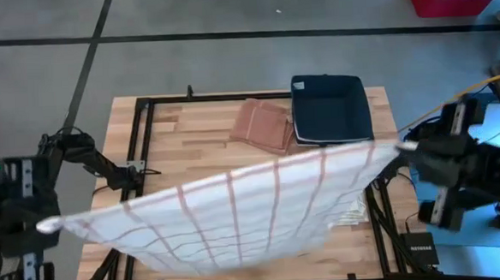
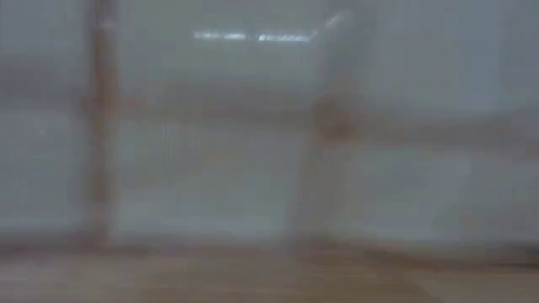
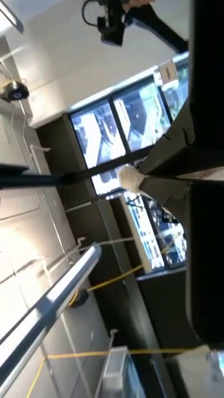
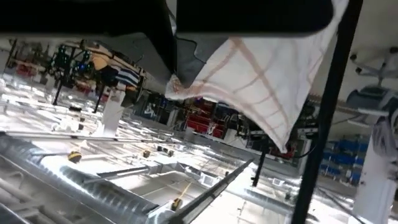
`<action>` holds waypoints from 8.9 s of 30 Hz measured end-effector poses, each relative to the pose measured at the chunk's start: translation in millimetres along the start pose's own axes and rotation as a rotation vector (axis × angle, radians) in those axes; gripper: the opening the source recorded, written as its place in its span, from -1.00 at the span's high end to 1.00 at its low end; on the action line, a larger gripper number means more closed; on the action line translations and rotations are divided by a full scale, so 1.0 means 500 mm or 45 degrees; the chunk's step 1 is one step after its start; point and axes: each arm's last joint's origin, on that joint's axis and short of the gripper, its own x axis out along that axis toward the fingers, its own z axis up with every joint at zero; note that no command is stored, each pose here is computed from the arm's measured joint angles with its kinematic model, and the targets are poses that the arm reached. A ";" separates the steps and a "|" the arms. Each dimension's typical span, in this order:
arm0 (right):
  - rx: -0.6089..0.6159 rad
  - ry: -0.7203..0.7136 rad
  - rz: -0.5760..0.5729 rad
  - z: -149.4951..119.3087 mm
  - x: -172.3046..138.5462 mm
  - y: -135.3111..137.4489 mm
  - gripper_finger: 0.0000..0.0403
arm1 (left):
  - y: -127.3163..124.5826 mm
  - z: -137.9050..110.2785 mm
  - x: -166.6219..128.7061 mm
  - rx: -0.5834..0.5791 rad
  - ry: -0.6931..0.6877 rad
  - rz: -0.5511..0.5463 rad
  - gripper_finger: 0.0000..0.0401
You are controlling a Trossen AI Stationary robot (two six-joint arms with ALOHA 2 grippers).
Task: Fold towel
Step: Fold the white towel
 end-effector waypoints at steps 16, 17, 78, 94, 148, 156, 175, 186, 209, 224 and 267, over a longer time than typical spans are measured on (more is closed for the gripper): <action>-0.401 0.375 -0.242 -0.098 0.103 -0.008 0.98 | 0.018 -0.040 0.015 0.377 0.423 0.112 1.00; -0.429 0.410 -0.265 -0.110 0.111 -0.005 0.99 | 0.020 -0.042 0.014 0.392 0.425 0.105 1.00; -0.052 0.977 -0.194 -0.709 0.294 -0.238 0.99 | 0.291 -0.351 -0.274 -0.329 0.741 0.623 1.00; 0.115 0.614 -0.154 -0.876 0.337 -0.366 0.99 | 0.301 -0.435 -0.347 -0.499 0.698 0.669 1.00; 0.215 1.035 0.375 -0.816 0.255 -0.045 0.99 | 0.095 -0.525 -0.417 -0.832 0.691 0.237 1.00; 0.157 1.101 0.412 -0.812 0.191 0.061 0.99 | 0.009 -0.560 -0.451 -0.984 0.759 0.062 1.00; 0.364 1.073 0.603 -0.884 0.037 0.190 0.99 | -0.109 -0.684 -0.534 -1.411 1.648 0.185 1.00; 0.323 1.005 0.563 -0.866 0.038 0.199 0.99 | -0.113 -0.652 -0.514 -1.445 1.704 0.155 1.00; 0.279 1.110 0.601 -0.860 0.063 0.225 0.99 | -0.099 -0.562 -0.503 -1.322 1.993 0.239 1.00; 0.205 1.421 0.501 -0.926 0.036 0.234 0.61 | -0.177 -0.619 -0.504 -1.400 1.901 0.331 0.67; 0.466 1.653 0.915 -0.959 0.095 0.281 0.12 | 0.091 -0.914 -0.309 -0.427 1.575 0.929 0.22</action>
